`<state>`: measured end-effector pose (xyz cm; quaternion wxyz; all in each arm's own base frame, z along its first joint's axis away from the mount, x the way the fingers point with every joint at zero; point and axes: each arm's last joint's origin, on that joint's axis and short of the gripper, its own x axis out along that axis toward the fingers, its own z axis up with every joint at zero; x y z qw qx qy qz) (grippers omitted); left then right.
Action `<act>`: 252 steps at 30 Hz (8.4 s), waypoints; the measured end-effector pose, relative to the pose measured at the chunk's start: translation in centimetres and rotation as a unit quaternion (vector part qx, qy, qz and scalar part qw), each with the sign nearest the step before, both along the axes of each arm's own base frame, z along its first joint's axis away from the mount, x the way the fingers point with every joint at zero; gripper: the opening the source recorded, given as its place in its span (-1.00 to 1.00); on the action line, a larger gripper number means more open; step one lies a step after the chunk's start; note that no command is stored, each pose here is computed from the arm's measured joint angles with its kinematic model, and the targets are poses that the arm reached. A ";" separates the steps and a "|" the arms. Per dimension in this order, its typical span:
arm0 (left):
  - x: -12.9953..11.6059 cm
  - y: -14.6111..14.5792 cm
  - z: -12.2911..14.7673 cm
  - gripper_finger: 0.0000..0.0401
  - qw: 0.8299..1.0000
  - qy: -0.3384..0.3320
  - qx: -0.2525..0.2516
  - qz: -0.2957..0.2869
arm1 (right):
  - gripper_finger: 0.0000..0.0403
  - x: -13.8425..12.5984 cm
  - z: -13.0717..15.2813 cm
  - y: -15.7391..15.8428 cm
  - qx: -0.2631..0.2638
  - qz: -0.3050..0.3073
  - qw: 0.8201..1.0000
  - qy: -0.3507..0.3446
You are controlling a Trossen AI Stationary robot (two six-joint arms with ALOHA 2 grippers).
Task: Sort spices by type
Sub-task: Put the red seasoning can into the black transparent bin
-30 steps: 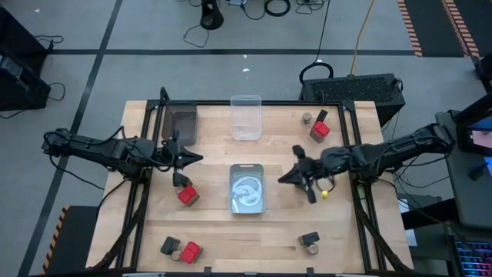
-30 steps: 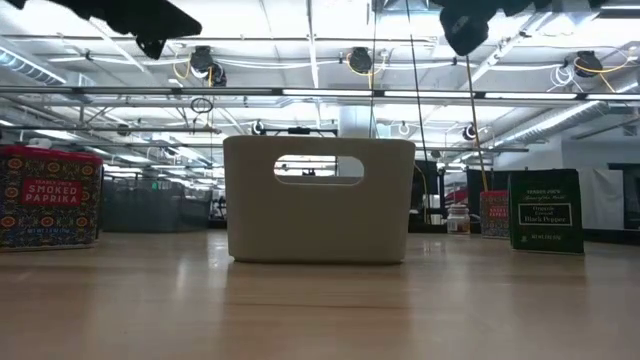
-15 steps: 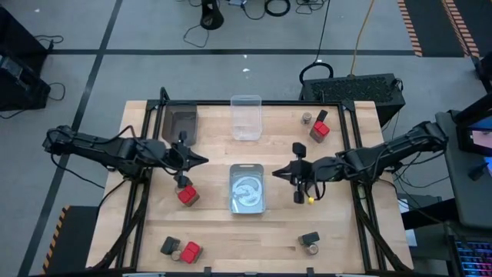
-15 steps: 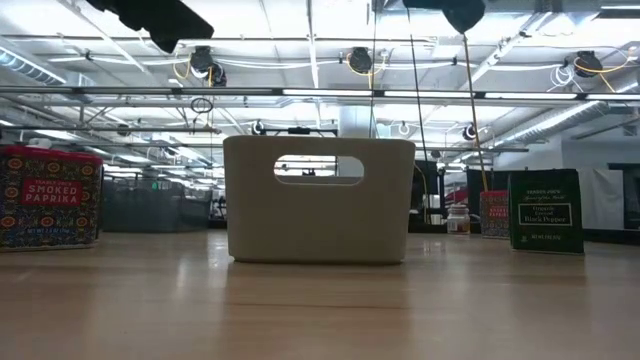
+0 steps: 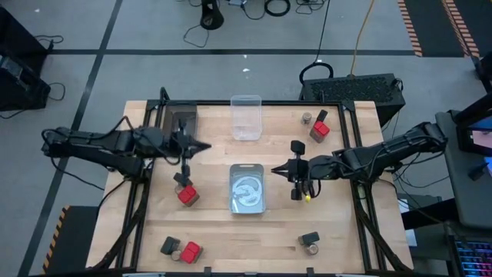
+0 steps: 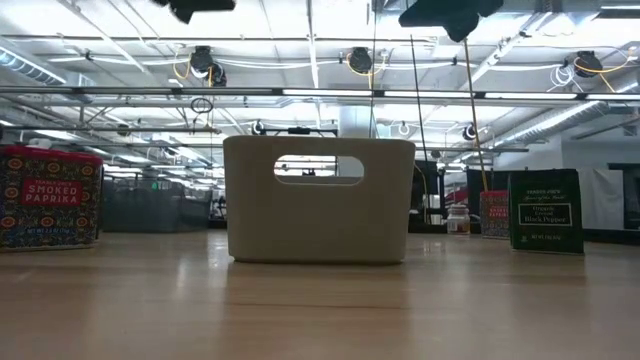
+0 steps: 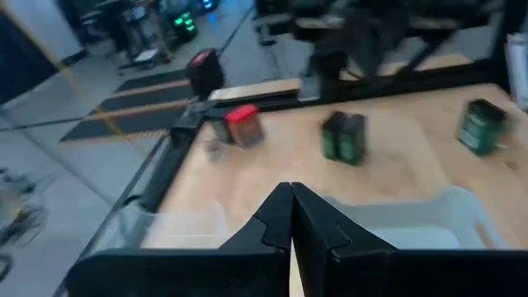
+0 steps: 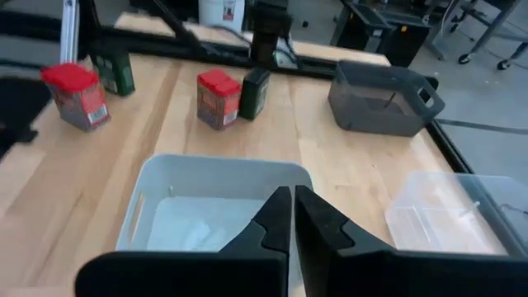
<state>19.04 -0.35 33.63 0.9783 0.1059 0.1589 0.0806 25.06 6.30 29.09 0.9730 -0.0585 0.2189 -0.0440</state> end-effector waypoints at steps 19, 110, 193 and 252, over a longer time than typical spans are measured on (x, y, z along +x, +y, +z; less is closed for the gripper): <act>6.3 5.2 -2.3 -0.96 0.987 0.080 -0.124 0.067 | -1.00 -0.1 -0.6 -2.1 -0.113 -0.105 0.987 0.036; 2.8 -8.8 -7.5 0.34 0.776 0.478 -0.305 0.277 | -1.00 -0.2 1.9 1.3 -0.045 -0.037 0.997 0.045; 1.7 -8.7 -8.9 0.37 0.772 0.467 -0.316 0.291 | -1.00 -0.4 1.5 1.4 -0.009 -0.018 0.997 0.070; 1.3 -8.8 -13.7 0.14 0.773 0.487 -0.326 0.244 | -1.00 -0.4 1.5 1.4 -0.007 -0.019 0.997 0.070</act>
